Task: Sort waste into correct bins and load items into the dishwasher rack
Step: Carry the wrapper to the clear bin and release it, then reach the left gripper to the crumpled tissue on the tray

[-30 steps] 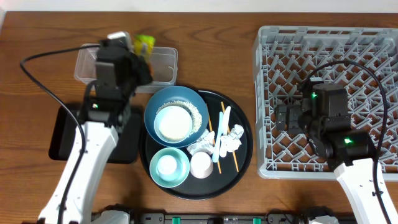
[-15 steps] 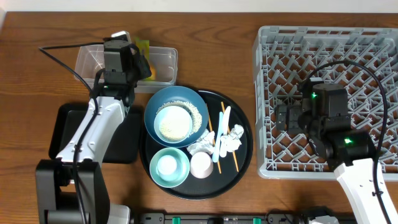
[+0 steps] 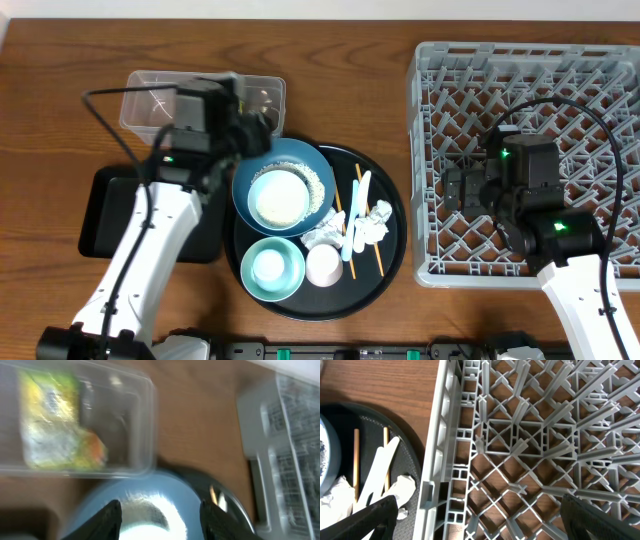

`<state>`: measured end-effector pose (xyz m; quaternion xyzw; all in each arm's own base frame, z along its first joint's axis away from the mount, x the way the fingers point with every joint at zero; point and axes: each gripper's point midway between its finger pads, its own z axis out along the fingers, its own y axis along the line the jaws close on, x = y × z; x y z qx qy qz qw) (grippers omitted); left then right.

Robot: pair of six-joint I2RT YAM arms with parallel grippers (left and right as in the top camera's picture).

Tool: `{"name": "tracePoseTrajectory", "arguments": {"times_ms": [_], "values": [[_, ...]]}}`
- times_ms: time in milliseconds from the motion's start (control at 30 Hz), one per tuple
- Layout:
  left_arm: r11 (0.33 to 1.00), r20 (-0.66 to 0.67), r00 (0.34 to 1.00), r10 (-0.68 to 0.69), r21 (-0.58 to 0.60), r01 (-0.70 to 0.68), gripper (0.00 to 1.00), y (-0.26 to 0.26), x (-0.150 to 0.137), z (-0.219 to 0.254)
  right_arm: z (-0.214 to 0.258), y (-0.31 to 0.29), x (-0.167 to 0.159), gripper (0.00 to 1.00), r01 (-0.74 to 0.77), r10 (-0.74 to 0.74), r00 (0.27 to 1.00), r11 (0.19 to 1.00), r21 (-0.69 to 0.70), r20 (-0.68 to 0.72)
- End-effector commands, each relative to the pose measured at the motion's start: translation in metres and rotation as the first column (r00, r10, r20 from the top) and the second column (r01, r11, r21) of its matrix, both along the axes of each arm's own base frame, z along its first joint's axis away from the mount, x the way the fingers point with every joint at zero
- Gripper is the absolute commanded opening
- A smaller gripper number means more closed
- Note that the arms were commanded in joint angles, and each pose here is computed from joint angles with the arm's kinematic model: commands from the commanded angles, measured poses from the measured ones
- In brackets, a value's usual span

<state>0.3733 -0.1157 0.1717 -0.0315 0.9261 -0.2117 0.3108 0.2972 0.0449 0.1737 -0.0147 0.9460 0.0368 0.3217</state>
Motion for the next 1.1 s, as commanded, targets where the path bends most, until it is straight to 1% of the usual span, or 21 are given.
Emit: {"name": "tracePoseTrajectory", "arguments": {"times_ms": [0, 100, 233, 300, 433, 533, 667, 900, 1067], "values": [[0.990, -0.065, 0.988, -0.140, -0.026, 0.139, 0.52, -0.044, -0.027, -0.007, 0.007, 0.003, 0.002, 0.99, 0.001, -0.001, 1.000, 1.000, 0.018, 0.016], [0.966, -0.084, 0.962, -0.258, 0.007, 0.260, 0.53, -0.077, -0.047, -0.018, 0.007, 0.006, 0.001, 0.99, -0.011, 0.011, 1.000, 0.999, 0.033, 0.011], [0.945, -0.136, 0.946, -0.295, 0.101, 0.310, 0.53, -0.095, -0.065, -0.040, 0.003, 0.004, -0.004, 0.99, -0.006, 0.006, 1.000, 1.000, 0.023, -0.016], [0.931, -0.188, 0.933, -0.306, 0.146, 0.335, 0.53, -0.098, -0.077, -0.054, 0.000, 0.003, -0.008, 0.99, -0.005, 0.006, 0.999, 1.000, 0.019, -0.038], [0.906, -0.301, 0.895, -0.329, 0.166, 0.389, 0.53, -0.103, -0.102, -0.075, -0.006, 0.002, -0.016, 0.99, -0.005, 0.006, 0.997, 1.000, 0.013, -0.074], [0.892, -0.356, 0.872, -0.337, 0.177, 0.417, 0.53, -0.104, -0.114, -0.086, -0.007, 0.001, -0.018, 0.99, -0.005, 0.006, 0.996, 1.000, 0.012, -0.087], [0.877, -0.388, 0.852, -0.353, 0.181, 0.446, 0.53, -0.109, -0.122, -0.095, -0.008, 0.001, -0.019, 0.99, -0.004, 0.005, 0.996, 1.000, 0.011, -0.088], [0.835, -0.458, 0.800, -0.387, 0.194, 0.515, 0.53, -0.117, -0.147, -0.113, -0.008, 0.001, -0.020, 0.99, -0.005, 0.005, 0.995, 1.000, 0.010, -0.095], [0.824, -0.504, 0.777, -0.378, 0.200, 0.530, 0.52, -0.116, -0.153, -0.127, -0.009, 0.001, -0.021, 0.99, -0.005, 0.006, 0.995, 1.000, 0.010, -0.099]]}}
